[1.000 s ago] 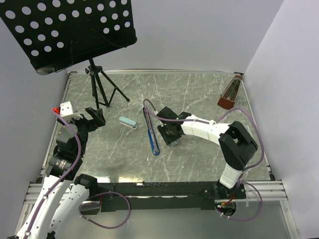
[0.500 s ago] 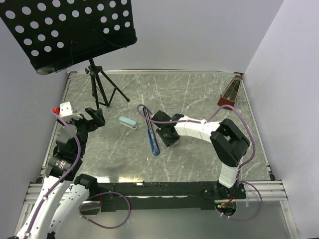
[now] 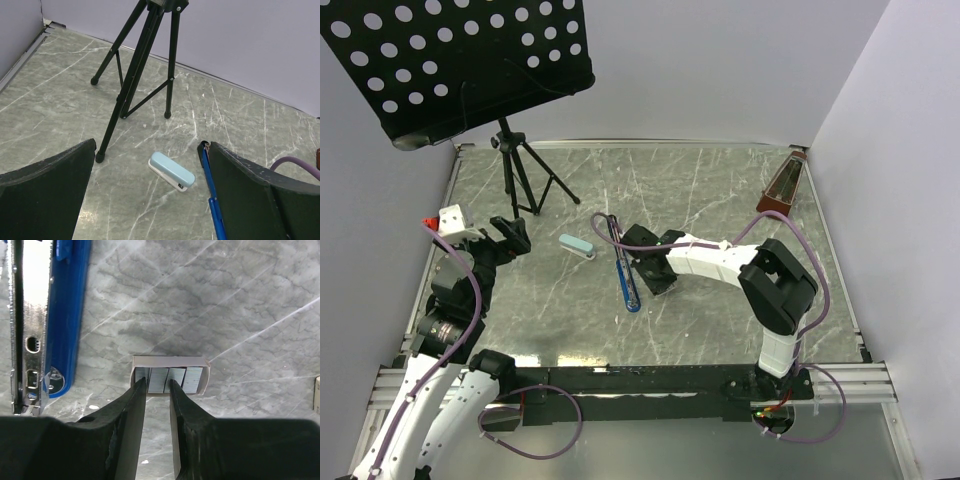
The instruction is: Load the staples into the stapler
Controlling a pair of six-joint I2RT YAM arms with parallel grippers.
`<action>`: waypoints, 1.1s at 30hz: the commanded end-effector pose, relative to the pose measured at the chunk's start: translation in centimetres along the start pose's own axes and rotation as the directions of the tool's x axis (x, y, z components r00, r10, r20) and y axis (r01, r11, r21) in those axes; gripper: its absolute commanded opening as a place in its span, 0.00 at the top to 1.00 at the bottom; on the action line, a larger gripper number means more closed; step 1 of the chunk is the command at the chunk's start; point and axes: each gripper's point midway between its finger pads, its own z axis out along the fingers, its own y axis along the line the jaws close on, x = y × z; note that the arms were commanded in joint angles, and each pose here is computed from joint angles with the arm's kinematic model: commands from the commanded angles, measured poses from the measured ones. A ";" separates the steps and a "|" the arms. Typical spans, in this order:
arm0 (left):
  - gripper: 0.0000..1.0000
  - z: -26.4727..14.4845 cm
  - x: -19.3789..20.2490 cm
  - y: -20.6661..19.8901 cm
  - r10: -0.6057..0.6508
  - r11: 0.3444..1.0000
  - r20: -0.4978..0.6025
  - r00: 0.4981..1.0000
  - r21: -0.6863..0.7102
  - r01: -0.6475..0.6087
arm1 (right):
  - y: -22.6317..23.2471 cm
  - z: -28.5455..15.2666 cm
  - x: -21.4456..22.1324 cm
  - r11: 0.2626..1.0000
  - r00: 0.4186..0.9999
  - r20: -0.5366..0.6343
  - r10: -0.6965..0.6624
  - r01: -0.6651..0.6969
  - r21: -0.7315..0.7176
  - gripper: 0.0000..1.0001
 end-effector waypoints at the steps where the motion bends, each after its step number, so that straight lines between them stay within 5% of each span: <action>1: 0.01 -0.1 -0.6 -0.2 -0.011 1.000 0.020 1.000 0.010 0.011 | 0.5 -0.7 -1.1 1.000 1.000 0.029 -0.010 0.010 -0.001 0.68; 16: 0.01 -0.2 -0.7 -0.2 -0.014 1.000 0.023 1.000 0.010 0.014 | 0.8 -2.6 -2.4 0.999 0.993 0.109 0.046 -0.043 -0.033 0.65; 33: 0.01 -0.1 -0.6 -0.2 -0.012 1.000 0.020 1.000 0.014 0.011 | 0.2 -0.4 -0.7 0.999 0.998 0.037 0.047 -0.048 0.025 0.66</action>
